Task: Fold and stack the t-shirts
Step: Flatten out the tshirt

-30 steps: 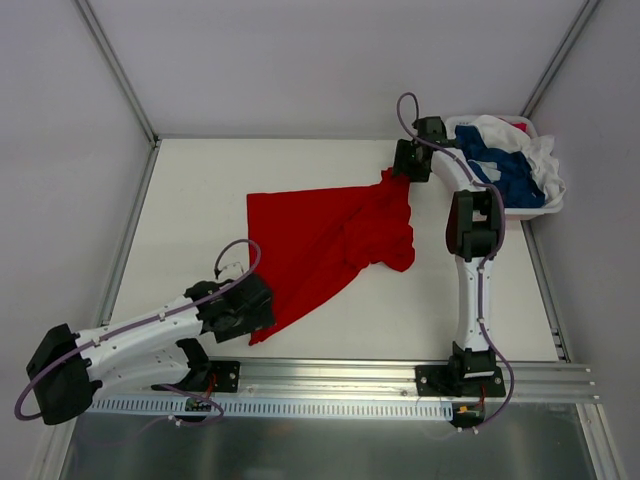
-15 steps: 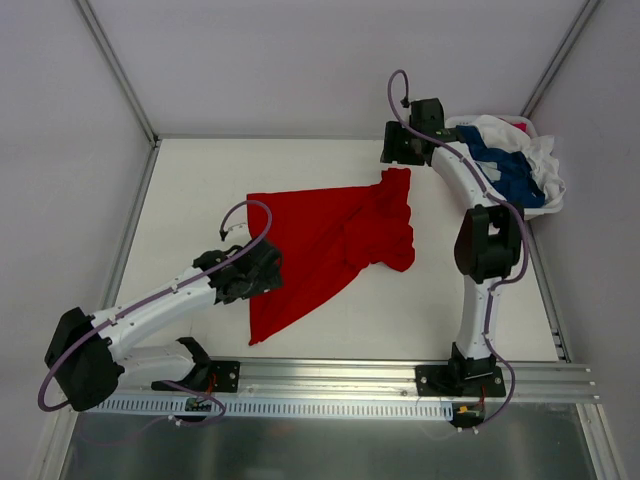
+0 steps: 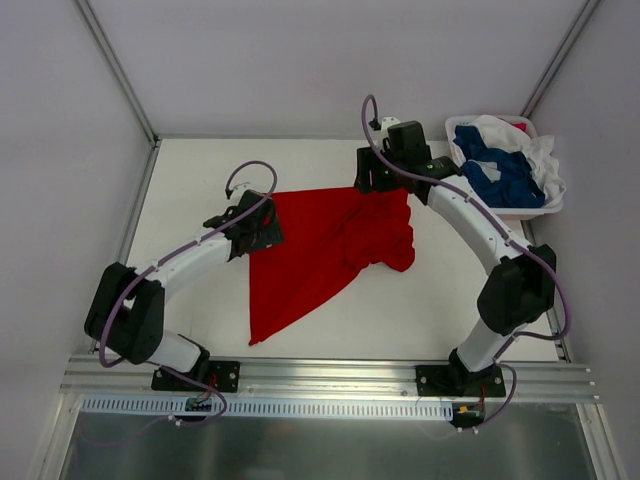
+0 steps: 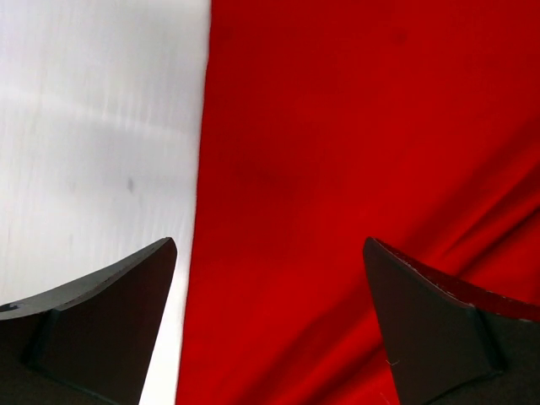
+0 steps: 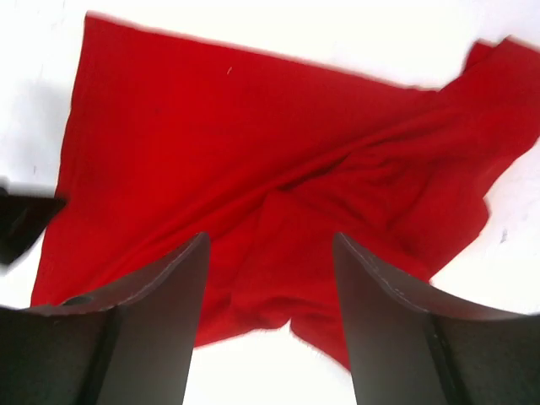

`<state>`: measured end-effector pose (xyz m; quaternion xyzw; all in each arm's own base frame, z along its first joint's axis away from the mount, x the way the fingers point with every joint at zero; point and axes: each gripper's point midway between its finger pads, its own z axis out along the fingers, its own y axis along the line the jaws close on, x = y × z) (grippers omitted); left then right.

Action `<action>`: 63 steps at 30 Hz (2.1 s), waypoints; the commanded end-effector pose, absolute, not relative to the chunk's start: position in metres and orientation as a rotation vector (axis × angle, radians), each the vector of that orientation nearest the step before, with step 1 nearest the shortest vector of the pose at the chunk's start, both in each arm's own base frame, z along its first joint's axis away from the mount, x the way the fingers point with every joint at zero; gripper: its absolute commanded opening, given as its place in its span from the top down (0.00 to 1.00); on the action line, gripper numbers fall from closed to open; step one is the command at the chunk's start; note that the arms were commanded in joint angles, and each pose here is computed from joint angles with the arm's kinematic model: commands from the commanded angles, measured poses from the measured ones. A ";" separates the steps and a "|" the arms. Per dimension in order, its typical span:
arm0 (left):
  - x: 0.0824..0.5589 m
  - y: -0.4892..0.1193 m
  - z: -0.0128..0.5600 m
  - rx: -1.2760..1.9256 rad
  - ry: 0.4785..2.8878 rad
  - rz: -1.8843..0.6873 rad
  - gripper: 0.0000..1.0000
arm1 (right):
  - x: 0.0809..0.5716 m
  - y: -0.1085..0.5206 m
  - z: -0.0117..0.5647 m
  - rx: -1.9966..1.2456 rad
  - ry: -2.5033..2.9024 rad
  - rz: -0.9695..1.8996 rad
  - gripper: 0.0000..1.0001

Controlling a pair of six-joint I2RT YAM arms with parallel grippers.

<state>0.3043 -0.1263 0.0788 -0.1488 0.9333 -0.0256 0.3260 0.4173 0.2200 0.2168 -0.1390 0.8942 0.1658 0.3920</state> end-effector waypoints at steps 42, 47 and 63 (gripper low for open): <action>0.509 -0.100 0.075 -0.324 2.308 -0.186 0.18 | 0.290 0.212 0.210 -0.380 2.224 0.488 0.36; 0.502 -0.105 0.082 -0.338 2.305 -0.239 0.17 | 0.297 0.223 0.162 -0.408 2.326 0.470 0.36; 0.483 -0.109 0.081 -0.338 2.317 -0.274 0.16 | 0.375 0.293 0.121 -0.536 2.382 0.480 0.39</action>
